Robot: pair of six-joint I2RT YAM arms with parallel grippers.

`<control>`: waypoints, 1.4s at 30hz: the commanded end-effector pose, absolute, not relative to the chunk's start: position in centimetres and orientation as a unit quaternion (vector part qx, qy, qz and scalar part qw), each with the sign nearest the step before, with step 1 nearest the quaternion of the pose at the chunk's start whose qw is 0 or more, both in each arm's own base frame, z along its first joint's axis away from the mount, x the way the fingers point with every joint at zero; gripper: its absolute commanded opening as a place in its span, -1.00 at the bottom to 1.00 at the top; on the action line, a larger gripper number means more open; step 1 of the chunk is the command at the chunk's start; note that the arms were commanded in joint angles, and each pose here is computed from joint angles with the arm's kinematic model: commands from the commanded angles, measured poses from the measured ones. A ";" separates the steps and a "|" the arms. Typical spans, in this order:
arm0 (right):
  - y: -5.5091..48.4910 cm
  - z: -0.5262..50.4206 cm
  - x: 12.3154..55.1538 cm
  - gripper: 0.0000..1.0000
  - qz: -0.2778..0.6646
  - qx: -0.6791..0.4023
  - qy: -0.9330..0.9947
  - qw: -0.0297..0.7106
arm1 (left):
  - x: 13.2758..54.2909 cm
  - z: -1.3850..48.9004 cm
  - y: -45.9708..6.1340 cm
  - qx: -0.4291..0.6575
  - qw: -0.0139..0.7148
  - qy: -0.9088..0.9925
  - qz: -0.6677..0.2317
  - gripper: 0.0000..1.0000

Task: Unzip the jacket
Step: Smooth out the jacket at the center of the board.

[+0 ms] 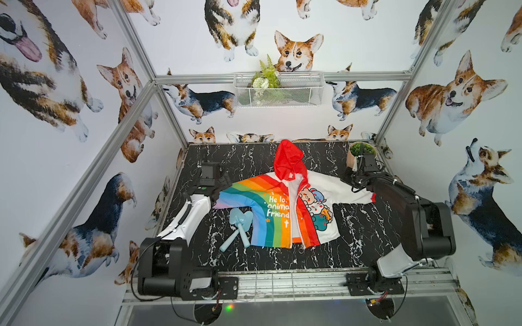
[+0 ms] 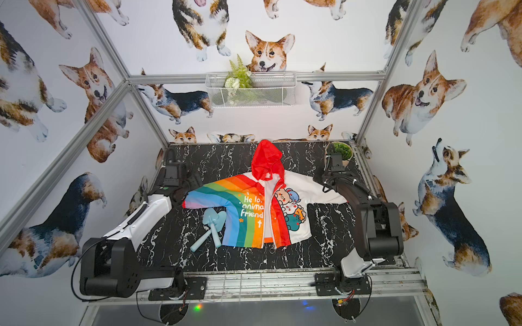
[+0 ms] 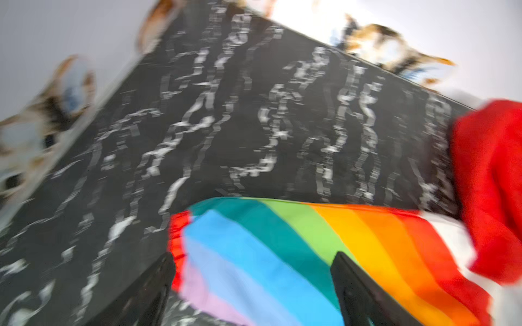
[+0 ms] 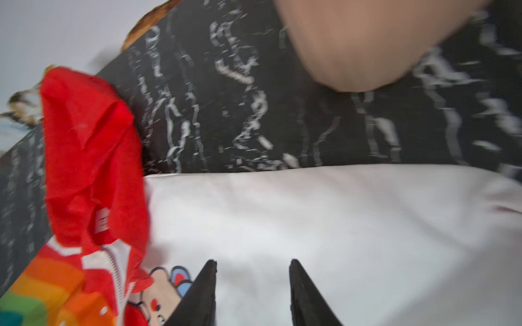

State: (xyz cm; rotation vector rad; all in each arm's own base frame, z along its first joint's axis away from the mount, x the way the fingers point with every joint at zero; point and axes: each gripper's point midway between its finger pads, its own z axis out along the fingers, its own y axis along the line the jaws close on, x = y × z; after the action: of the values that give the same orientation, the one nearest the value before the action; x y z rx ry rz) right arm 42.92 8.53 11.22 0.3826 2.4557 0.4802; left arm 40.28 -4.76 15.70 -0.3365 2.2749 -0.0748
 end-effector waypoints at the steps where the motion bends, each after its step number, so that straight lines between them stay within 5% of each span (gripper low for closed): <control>1: 13.1 11.1 44.4 -0.22 0.259 0.094 0.921 0.276 | 43.3 17.5 -12.7 -0.033 0.434 0.897 -0.079 0.78; 8: 15.8 5.9 46.2 -0.37 0.262 0.090 0.942 0.190 | 47.2 12.9 -24.6 0.059 0.352 0.929 -0.100 0.53; 26: 19.9 2.7 48.4 -0.79 0.250 0.041 0.956 0.145 | 54.2 5.5 -28.2 0.096 0.263 0.959 -0.040 0.42; 32: 19.8 1.6 48.9 -0.80 0.238 0.043 0.961 0.134 | 55.0 4.3 -27.6 0.083 0.250 0.964 -0.043 0.09; 38: 18.4 0.3 48.9 -0.87 0.193 0.058 0.972 0.125 | 55.6 4.1 -26.9 0.071 0.242 0.965 -0.070 -0.73; 42: 16.7 -0.8 48.6 -0.97 0.148 0.074 0.979 0.116 | 55.9 5.3 -27.2 0.074 0.246 0.960 -0.114 -1.00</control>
State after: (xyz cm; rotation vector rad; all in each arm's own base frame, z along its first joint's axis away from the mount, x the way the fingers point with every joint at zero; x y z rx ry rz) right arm 50.04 20.10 2.14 0.1297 2.7552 0.6913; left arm 55.99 -26.56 4.06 0.1903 2.6302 -0.1906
